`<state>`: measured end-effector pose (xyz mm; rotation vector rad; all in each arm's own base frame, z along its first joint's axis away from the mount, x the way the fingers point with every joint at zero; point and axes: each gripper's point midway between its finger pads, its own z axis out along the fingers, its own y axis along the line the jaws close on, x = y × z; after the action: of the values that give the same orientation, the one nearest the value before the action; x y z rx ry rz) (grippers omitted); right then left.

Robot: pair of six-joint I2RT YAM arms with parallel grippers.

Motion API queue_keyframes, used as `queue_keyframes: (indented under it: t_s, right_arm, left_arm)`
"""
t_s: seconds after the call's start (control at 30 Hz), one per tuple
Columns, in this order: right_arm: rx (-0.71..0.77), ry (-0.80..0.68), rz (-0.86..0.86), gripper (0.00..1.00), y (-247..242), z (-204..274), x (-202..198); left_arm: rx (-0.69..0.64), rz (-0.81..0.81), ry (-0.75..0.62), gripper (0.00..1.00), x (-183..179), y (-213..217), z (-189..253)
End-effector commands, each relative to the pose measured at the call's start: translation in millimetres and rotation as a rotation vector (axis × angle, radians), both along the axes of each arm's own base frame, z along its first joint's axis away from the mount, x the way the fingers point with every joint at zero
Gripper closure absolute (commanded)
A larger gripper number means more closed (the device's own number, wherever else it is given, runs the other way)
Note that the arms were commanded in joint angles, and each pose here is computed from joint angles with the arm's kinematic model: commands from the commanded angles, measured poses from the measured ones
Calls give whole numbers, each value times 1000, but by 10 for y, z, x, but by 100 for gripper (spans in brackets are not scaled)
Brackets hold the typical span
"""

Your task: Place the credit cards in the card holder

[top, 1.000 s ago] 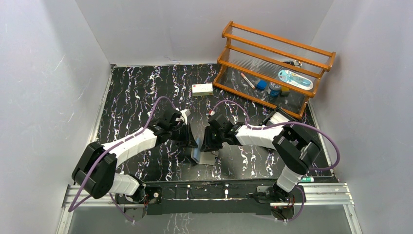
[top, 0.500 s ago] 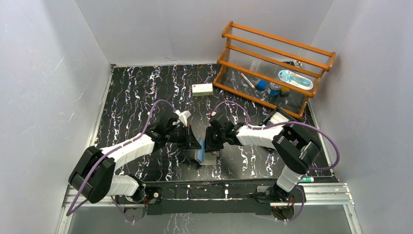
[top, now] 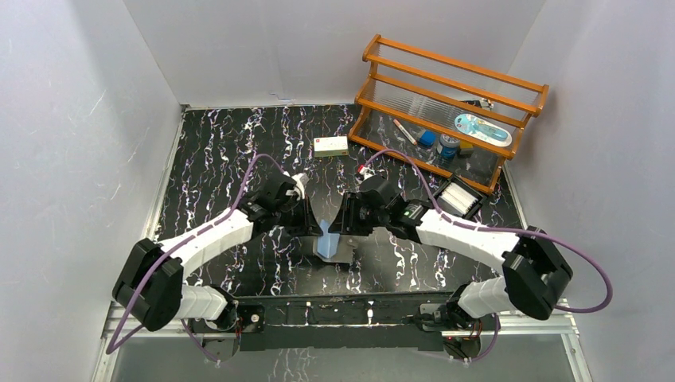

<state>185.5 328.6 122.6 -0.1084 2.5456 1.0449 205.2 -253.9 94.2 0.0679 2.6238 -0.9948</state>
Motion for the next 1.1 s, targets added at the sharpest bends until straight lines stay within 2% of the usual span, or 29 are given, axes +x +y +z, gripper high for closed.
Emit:
queue_keyframes:
  t_s: [0.0, 0.1, 0.2, 0.27, 0.37, 0.47, 0.63, 0.87, 1.0, 1.07]
  right_arm:
    - [105, -70, -20, 52, 100, 389, 96]
    - [98, -69, -30, 53, 103, 340, 116]
    - [80, -61, -27, 55, 108, 268, 123]
    - [27, -65, -35, 57, 55, 151, 151]
    - [-61, -48, -49, 59, -40, -108, 192]
    - [-128, 8, -48, 63, -106, -431, 155]
    - [-191, 70, -36, 65, -215, -816, 34]
    - [-264, 76, -33, 67, -332, -987, 15]
    - [-264, 73, -19, 67, -327, -988, 7]
    - [-265, 72, -16, 68, -329, -994, 5]
  left_arm:
    - [192, 41, 5, 100, 57, 141, 24]
    - [146, 19, 18, 100, 67, 10, 115]
    - [7, -43, 16, 100, 52, -238, 200]
    - [-111, -58, 31, 100, 4, -378, 234]
    - [-181, -52, 78, 100, -94, -393, 108]
    - [-183, -38, 103, 100, -149, -329, -33]
    - [-107, -4, 129, 99, -180, -126, -271]
    - [61, 14, 101, 81, -189, 142, -363]
    - [40, -14, 71, 81, -178, 114, -278]
    - [1, -36, 56, 88, -184, 58, -211]
